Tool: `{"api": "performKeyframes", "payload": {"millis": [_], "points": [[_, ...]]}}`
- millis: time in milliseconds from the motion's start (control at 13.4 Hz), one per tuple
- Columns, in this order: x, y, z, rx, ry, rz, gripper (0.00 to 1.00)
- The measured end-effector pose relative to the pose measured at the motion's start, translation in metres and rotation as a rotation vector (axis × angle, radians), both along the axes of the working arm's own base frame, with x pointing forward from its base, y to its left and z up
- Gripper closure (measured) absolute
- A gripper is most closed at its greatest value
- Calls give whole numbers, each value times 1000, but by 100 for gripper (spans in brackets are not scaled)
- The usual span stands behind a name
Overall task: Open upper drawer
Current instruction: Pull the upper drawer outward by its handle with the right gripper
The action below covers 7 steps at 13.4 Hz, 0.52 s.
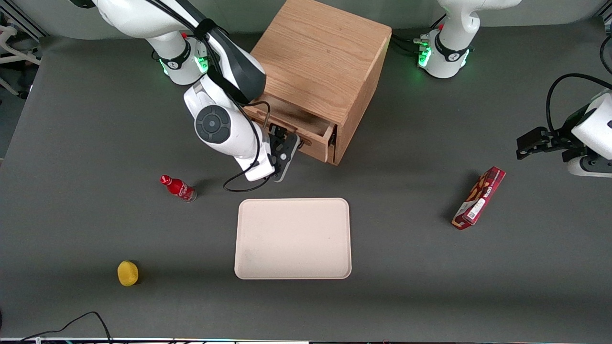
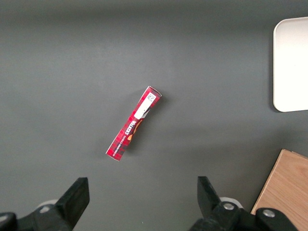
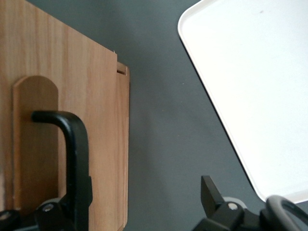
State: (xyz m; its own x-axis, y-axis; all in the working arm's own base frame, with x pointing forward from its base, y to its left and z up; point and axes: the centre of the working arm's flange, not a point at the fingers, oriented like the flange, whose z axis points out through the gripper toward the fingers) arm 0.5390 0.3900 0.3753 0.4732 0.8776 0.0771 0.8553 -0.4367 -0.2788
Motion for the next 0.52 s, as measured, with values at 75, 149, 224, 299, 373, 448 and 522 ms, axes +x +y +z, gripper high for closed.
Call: {"api": "performKeyframes", "payload": {"millis": [75,149,224,299,373,448,522], "points": [[4,-2,2,3,-4,-2,0],[8,-5,3,6,-8,-6,0],[11,-8,4,10,-13,-7,0],[15,-11,6,13,-18,-8,0],[18,-14,8,16,-23,-9,0],[20,-17,9,16,-27,-7,0],[22,-20,8,14,-29,-5,0]]}}
